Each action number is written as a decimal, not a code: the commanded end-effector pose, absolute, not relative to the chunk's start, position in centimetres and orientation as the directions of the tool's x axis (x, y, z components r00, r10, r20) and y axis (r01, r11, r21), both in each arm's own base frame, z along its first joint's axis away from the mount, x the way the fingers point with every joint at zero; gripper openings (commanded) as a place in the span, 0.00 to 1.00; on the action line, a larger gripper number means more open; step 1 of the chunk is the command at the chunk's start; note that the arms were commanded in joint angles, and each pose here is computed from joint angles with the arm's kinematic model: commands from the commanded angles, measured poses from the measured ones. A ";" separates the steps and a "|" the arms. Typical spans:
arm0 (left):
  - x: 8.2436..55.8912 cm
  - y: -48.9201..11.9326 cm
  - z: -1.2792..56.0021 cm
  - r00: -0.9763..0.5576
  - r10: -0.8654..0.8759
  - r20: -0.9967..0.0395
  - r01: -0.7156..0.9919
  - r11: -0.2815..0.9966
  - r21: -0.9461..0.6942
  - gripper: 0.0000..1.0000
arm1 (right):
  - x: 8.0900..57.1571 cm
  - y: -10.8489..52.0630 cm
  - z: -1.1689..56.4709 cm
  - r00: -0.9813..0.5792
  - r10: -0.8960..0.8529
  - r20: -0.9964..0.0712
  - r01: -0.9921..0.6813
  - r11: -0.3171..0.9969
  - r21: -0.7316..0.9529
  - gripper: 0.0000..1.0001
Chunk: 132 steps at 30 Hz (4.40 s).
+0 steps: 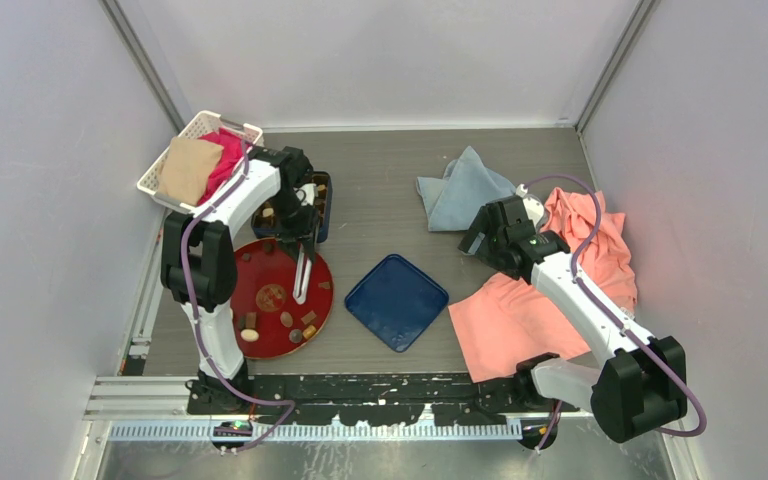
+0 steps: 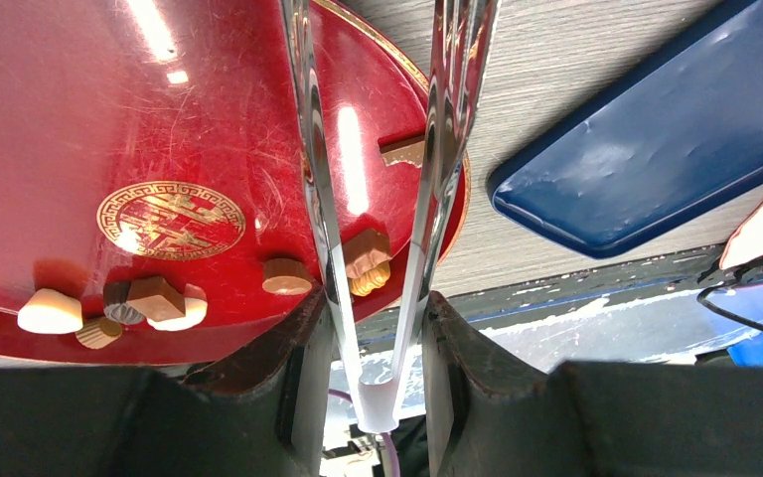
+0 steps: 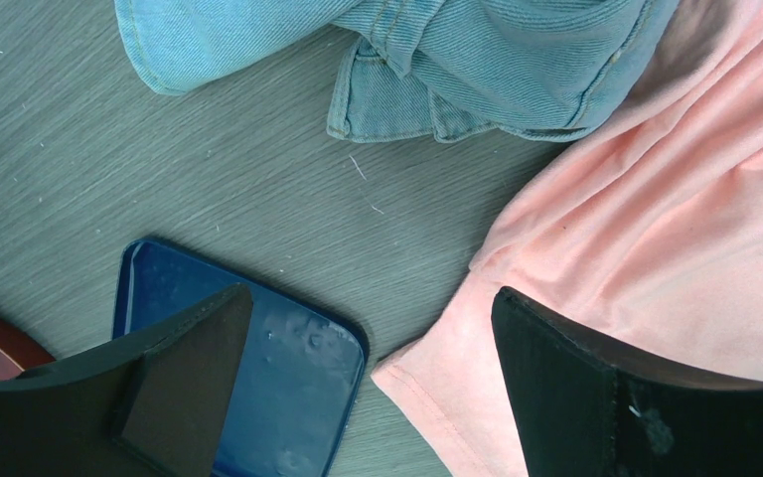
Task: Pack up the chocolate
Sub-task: Place the fake chocolate in the packing box.
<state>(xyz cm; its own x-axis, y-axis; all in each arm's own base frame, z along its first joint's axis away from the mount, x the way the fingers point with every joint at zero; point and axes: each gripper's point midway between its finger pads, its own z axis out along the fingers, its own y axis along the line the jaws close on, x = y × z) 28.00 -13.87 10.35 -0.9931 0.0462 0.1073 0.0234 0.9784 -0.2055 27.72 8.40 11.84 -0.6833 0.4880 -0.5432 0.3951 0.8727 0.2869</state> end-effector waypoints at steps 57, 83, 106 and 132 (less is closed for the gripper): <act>28.3 -13.9 12.6 -0.995 0.060 0.080 0.041 0.975 -0.219 0.31 | 28.1 8.2 13.4 -0.644 0.498 -0.581 0.390 0.867 0.311 0.96; 27.7 -14.0 11.4 -0.990 0.059 0.128 0.030 0.975 -0.222 0.34 | 27.9 8.1 13.2 -0.642 0.499 -0.582 0.392 0.866 0.310 0.96; 27.5 -14.2 11.3 -0.989 0.059 0.133 0.027 0.972 -0.232 0.38 | 27.8 7.9 13.2 -0.641 0.497 -0.584 0.393 0.867 0.307 0.96; 31.4 -19.0 19.4 -0.988 0.086 -0.132 0.125 0.936 -0.328 0.00 | 28.0 8.2 13.4 -0.643 0.499 -0.581 0.386 0.867 0.316 0.96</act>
